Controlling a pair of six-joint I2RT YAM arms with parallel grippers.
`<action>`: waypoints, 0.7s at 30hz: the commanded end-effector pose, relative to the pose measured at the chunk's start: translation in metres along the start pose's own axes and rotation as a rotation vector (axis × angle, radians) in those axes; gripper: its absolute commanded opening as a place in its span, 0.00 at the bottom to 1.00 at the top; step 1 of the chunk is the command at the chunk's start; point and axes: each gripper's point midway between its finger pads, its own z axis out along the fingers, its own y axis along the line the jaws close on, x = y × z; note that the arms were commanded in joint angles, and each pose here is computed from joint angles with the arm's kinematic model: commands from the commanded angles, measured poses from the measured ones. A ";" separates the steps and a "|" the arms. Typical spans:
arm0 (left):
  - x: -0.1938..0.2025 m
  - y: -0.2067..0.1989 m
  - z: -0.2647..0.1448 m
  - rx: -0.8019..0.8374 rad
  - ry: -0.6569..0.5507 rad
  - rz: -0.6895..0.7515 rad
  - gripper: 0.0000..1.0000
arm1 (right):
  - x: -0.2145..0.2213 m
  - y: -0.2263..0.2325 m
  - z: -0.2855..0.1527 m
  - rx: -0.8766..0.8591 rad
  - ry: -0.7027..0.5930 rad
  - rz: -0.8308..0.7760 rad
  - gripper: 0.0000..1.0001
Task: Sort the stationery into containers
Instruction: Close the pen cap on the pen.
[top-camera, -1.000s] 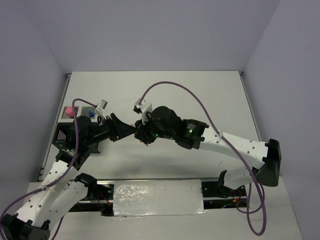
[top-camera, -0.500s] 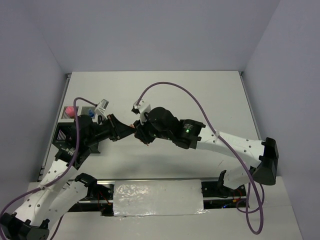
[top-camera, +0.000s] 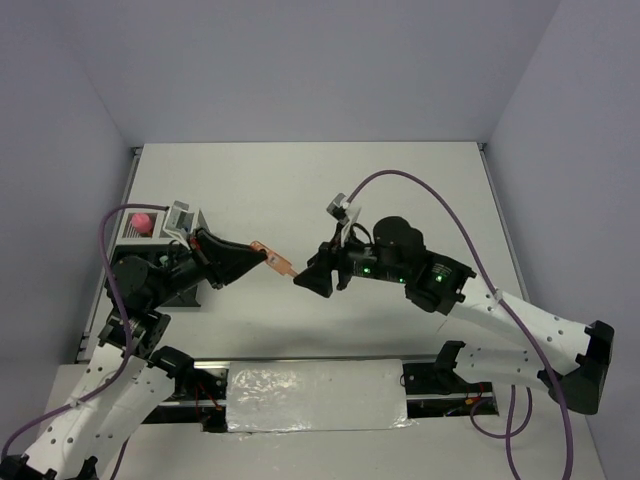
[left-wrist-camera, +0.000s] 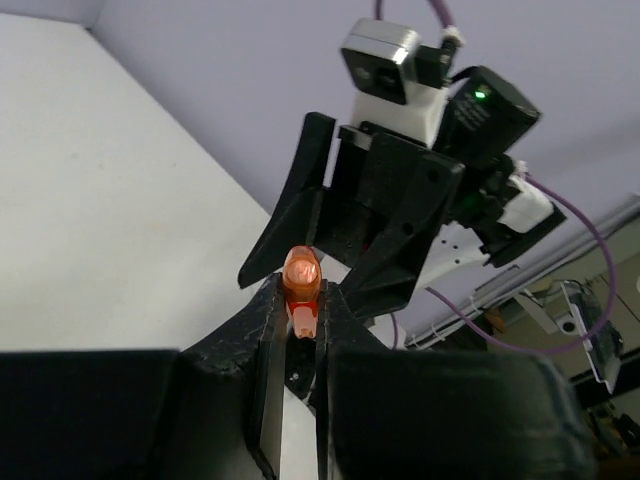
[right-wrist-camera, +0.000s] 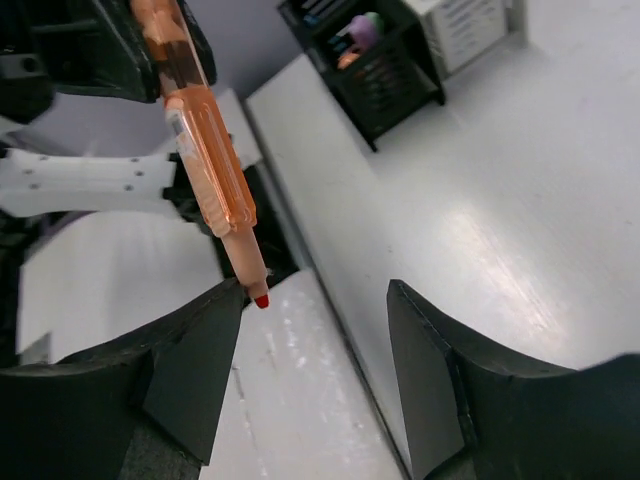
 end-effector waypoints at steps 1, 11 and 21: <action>-0.003 -0.044 -0.007 0.215 0.000 0.091 0.00 | -0.021 0.050 -0.017 -0.302 -0.066 0.066 0.66; -0.004 -0.042 -0.004 0.203 0.015 0.082 0.00 | -0.040 0.079 -0.021 -0.454 -0.105 0.068 0.64; -0.008 -0.045 -0.004 0.220 -0.010 0.082 0.00 | -0.049 0.071 -0.001 -0.413 -0.114 0.070 0.00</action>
